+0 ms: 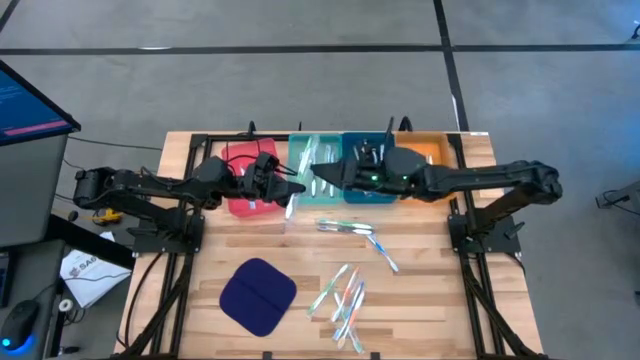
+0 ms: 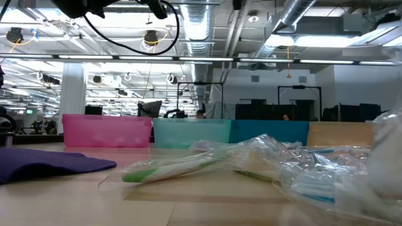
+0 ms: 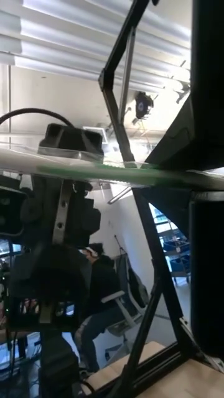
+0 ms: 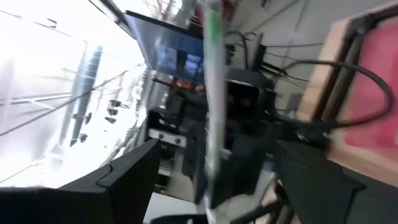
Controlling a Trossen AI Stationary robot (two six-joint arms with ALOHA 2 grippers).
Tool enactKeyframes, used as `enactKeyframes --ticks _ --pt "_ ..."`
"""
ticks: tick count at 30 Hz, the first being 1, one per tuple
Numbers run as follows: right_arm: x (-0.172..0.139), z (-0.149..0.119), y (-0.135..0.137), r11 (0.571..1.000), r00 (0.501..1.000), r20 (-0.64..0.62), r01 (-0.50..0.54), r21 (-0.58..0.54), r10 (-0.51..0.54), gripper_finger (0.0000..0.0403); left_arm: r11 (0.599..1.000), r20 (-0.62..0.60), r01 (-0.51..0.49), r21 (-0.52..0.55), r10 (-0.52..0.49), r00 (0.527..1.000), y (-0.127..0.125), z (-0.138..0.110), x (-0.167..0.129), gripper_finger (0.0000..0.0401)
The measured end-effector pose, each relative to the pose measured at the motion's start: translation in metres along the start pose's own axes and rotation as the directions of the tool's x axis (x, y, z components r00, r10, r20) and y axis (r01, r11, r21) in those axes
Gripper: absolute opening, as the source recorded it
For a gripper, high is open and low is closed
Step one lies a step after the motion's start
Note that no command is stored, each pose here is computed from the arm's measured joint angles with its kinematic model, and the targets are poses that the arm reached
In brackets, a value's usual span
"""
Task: Pick & Place Toothbrushes
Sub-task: Put the green toothbrush into the orange bin
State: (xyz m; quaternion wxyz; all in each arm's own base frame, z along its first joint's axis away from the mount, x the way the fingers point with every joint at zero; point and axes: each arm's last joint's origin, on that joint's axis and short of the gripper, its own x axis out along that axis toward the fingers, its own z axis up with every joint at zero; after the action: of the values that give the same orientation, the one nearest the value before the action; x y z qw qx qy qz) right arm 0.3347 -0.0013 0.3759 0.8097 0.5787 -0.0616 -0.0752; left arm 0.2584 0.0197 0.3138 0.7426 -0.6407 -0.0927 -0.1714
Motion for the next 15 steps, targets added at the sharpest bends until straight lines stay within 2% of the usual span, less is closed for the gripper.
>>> enactKeyframes --ticks 7,15 --pt "0.012 -0.003 0.003 0.990 0.991 0.042 -0.126 -0.057 0.128 0.0305 1.000 0.040 -0.004 0.007 0.004 0.999 0.000 0.000 0.000 0.0013" --pt "0.013 -0.002 -0.005 0.997 0.998 0.030 -0.052 -0.060 0.054 0.0305 1.000 0.060 -0.007 0.007 0.007 0.998 0.000 0.001 0.000 0.0013"
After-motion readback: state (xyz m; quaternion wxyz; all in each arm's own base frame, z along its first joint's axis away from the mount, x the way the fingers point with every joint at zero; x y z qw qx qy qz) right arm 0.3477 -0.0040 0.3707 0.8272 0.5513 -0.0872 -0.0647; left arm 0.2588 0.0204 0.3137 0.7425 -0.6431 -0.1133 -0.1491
